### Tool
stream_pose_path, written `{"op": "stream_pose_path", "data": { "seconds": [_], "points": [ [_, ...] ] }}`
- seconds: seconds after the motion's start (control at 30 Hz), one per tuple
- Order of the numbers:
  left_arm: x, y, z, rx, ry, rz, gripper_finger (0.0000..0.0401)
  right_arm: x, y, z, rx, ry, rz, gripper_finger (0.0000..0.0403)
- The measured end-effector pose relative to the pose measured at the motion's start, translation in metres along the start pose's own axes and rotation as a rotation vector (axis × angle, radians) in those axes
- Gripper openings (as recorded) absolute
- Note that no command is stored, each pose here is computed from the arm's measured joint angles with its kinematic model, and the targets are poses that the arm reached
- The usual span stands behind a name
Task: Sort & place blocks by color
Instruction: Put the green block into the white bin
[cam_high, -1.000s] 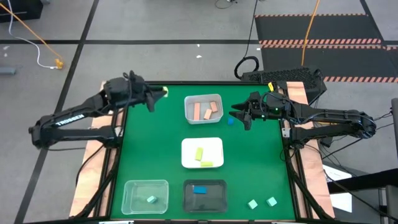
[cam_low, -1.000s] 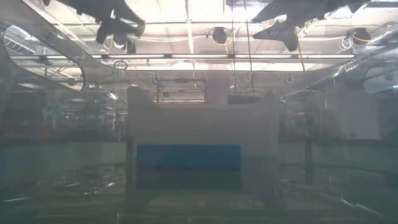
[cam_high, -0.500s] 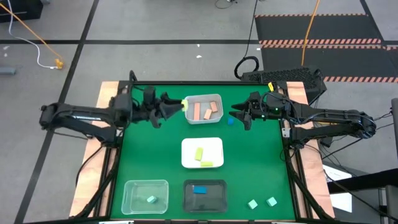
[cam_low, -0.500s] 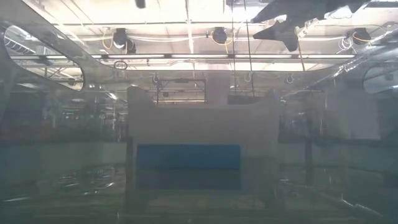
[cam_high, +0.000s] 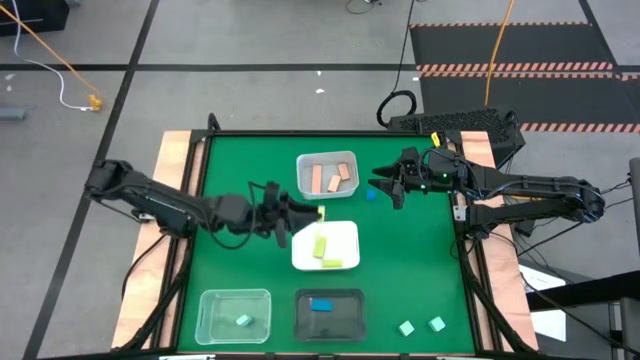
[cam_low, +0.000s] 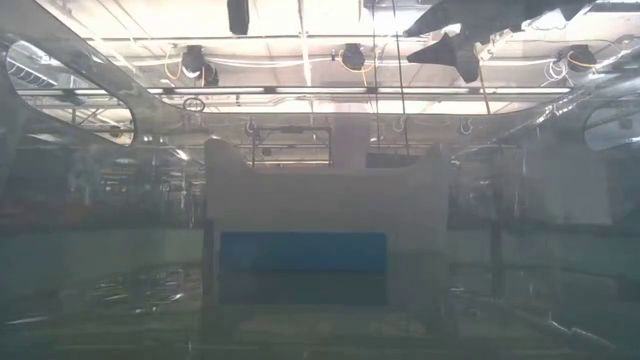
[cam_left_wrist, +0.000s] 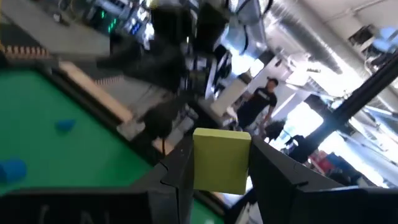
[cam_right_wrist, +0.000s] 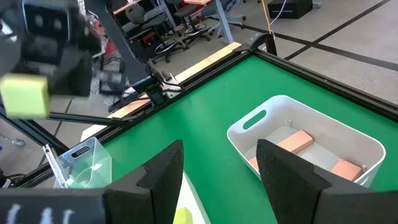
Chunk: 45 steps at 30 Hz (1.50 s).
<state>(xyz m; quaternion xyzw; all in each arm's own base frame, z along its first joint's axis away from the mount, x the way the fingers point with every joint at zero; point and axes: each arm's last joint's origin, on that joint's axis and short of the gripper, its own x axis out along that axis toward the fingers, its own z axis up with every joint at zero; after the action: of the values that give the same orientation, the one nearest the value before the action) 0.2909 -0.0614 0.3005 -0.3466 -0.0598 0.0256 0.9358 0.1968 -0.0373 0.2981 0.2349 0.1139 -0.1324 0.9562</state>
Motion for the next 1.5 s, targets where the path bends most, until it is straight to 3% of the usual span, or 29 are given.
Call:
{"op": "stream_pose_path", "data": {
  "seconds": [0.17,0.3,0.53,0.73,1.2,1.5],
  "points": [
    [0.006,0.004,-0.032,-0.058,0.112,0.056,0.0123,0.0,0.0,0.0,0.0,0.0,0.0,0.0192],
    [0.01,0.016,-0.059,-0.114,0.203,0.171,0.0125,0.0,0.0,0.0,0.0,0.0,0.0,0.0192],
    [0.016,0.04,-0.092,-0.178,0.29,0.336,0.0127,0.0,0.0,0.0,0.0,0.0,0.0,0.0192],
    [0.02,0.055,-0.116,-0.225,0.328,0.408,0.0128,0.0,0.0,0.0,0.0,0.0,0.0,0.0192],
    [0.018,0.06,-0.124,-0.262,0.349,0.45,0.0135,0.0,0.0,0.0,0.0,0.0,0.0,0.0192],
    [0.02,0.058,-0.123,-0.274,0.334,0.429,0.0225,0.0,0.0,0.0,0.0,0.0,0.0,0.0192]
  ]
}}
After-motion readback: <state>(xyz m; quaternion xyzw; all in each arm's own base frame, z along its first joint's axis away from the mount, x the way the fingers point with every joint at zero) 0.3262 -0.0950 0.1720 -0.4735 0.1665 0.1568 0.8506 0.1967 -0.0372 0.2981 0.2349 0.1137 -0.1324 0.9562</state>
